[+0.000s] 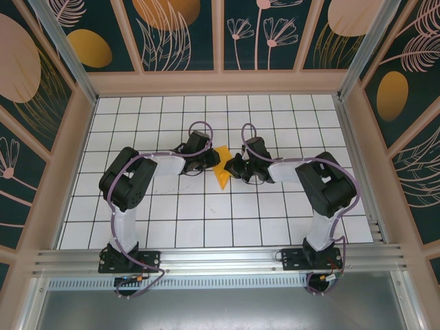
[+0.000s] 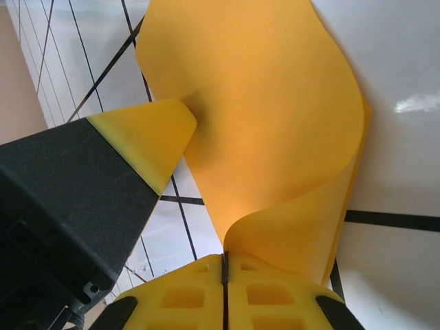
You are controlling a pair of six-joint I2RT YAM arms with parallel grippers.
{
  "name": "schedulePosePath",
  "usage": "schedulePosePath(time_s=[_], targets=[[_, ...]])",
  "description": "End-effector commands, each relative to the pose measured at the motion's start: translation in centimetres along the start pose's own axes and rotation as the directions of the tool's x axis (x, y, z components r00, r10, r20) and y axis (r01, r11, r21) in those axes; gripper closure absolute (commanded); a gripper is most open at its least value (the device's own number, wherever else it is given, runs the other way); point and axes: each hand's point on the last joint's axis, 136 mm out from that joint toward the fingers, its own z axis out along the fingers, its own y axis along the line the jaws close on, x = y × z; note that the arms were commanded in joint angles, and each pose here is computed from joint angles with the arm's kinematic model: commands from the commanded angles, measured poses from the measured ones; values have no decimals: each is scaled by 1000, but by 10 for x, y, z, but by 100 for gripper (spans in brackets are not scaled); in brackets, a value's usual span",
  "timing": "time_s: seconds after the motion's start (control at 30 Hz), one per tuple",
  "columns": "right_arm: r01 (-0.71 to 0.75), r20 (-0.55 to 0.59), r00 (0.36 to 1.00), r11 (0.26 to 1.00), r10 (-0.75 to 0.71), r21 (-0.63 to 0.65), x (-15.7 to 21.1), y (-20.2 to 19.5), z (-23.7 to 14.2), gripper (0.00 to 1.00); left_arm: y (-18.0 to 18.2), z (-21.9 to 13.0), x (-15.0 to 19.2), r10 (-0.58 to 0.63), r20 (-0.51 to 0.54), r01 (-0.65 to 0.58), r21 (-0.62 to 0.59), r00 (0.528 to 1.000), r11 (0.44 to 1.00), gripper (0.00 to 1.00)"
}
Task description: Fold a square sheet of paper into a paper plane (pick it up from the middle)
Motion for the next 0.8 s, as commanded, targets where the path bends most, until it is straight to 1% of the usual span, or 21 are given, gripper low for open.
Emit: schedulePosePath(time_s=[0.0,0.77], targets=[[29,19,999,999,-28,-32,-7,13,5,94,15,8,15,8,-59,-11,-46,998,999,79],[65,-30,997,998,-65,-5,-3,5,18,93,12,8,16,11,-64,-14,-33,998,999,79]])
